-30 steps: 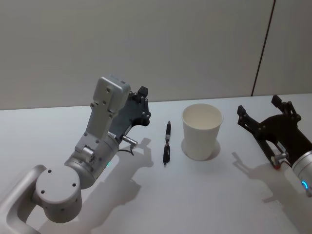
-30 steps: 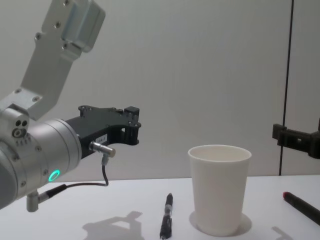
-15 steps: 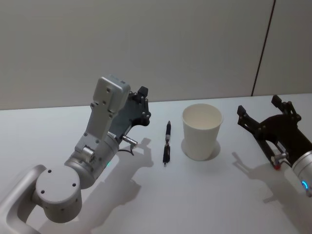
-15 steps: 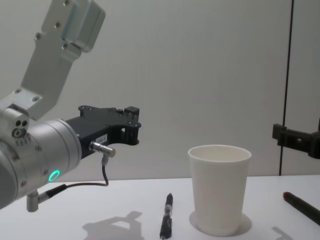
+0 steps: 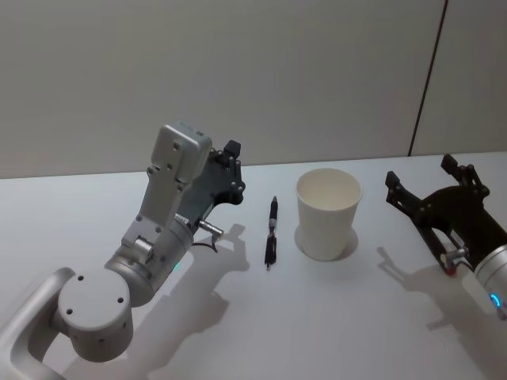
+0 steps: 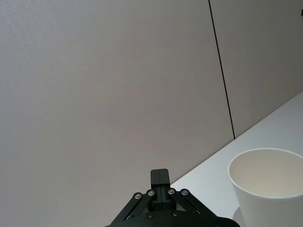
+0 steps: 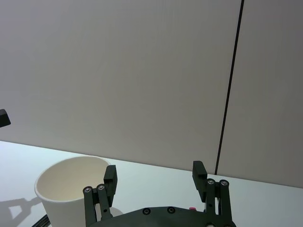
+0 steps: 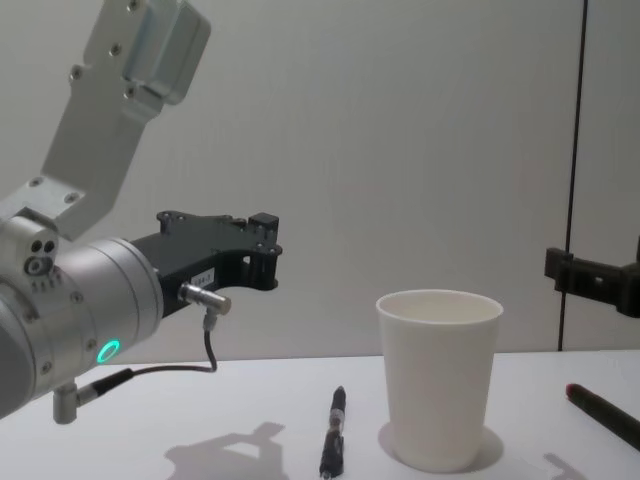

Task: Place the pen into the pen holder.

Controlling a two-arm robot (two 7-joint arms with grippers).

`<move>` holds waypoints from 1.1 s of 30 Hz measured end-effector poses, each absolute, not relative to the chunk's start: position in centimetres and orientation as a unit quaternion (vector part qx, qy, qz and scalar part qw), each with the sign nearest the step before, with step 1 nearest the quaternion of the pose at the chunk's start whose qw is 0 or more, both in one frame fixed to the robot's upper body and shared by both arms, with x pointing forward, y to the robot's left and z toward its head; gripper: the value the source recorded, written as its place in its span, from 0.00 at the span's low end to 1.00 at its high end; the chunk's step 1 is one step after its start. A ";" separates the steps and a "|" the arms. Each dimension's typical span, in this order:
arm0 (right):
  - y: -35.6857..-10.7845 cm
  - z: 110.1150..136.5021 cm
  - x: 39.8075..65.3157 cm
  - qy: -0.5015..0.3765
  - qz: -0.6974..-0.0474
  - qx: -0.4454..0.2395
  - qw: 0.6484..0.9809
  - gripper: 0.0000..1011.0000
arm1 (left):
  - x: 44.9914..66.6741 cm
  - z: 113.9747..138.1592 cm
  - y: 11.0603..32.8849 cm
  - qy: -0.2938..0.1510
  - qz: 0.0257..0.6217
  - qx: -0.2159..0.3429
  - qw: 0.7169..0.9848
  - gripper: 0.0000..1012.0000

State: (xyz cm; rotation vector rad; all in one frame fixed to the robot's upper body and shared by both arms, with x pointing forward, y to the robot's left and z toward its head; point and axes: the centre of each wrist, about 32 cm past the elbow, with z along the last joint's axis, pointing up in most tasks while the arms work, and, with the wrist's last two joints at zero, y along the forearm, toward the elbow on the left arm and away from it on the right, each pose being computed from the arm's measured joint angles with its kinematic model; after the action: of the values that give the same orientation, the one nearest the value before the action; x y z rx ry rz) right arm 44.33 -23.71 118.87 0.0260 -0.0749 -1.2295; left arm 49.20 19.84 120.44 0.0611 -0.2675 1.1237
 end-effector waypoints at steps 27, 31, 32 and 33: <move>-25.1 119.7 45.3 -0.026 -0.553 0.007 0.832 0.99 | 49.2 120.4 19.8 -0.126 0.531 0.029 0.837 0.00; -26.2 120.4 46.2 -0.017 -0.535 -0.002 0.845 0.99 | 49.2 120.4 19.8 -0.126 0.531 0.029 0.837 0.00; -26.4 120.5 46.4 -0.015 -0.532 -0.005 0.846 0.99 | 49.2 120.4 19.8 -0.126 0.531 0.029 0.837 0.00; -26.8 120.8 46.7 -0.011 -0.526 -0.011 0.850 0.99 | 49.2 120.4 19.8 -0.126 0.531 0.029 0.837 0.00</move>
State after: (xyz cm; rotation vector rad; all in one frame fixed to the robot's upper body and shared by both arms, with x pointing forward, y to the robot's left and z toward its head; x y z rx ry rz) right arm 46.75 -26.83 120.83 -0.0230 -0.0237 -1.1087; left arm 49.20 19.84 120.44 0.0612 -0.2676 1.1236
